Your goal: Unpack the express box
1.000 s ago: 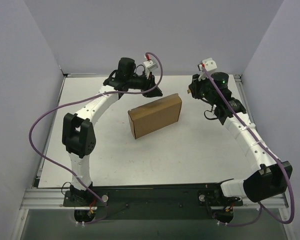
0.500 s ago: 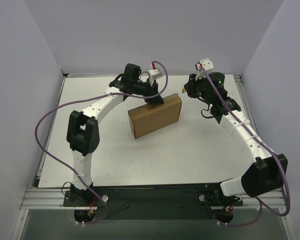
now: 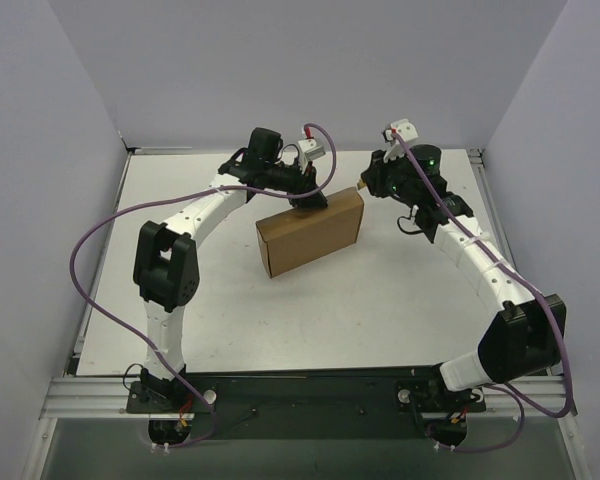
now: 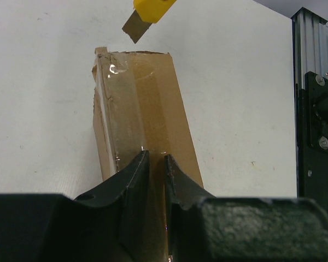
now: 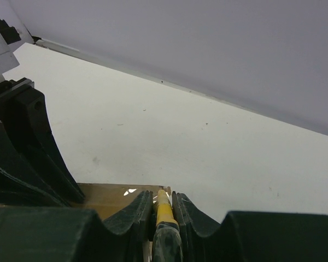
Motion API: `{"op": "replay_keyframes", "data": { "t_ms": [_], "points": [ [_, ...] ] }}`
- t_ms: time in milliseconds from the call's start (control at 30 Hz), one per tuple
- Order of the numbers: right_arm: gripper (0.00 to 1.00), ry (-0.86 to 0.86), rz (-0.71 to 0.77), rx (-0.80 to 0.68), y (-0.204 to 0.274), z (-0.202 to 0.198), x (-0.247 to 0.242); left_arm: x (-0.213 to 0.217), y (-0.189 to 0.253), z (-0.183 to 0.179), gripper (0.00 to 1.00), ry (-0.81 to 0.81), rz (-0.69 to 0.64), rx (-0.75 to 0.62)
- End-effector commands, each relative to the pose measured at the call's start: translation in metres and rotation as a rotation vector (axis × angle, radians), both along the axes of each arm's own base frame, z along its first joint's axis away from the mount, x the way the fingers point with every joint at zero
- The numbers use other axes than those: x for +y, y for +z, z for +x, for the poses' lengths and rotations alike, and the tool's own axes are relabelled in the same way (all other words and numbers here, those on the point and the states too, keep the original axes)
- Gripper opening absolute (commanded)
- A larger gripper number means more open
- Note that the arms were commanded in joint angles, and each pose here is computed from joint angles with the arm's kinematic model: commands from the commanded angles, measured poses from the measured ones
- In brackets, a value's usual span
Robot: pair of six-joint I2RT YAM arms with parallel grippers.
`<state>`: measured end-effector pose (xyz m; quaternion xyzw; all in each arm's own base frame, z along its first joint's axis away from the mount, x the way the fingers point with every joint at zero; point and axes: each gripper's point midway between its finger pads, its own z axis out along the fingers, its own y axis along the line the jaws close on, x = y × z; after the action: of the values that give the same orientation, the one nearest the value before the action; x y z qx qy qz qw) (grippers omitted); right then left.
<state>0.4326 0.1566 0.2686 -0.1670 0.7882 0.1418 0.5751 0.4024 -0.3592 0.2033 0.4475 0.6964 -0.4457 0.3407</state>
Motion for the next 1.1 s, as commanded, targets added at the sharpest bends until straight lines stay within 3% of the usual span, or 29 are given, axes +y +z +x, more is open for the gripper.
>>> {"op": "replay_keyframes", "data": {
  "t_ms": [0,367,1067],
  "points": [
    [0.00,0.050,0.015,-0.067,0.014,0.009,0.014,0.008,-0.033,-0.012,0.28,0.011,0.084,0.095],
    [0.00,0.092,-0.016,-0.121,0.021,0.012,0.018,0.007,-0.038,-0.013,0.27,0.009,0.092,0.107],
    [0.00,0.111,-0.090,-0.075,-0.003,0.013,0.014,0.002,-0.044,-0.012,0.26,0.005,0.087,0.136]
  ]
}}
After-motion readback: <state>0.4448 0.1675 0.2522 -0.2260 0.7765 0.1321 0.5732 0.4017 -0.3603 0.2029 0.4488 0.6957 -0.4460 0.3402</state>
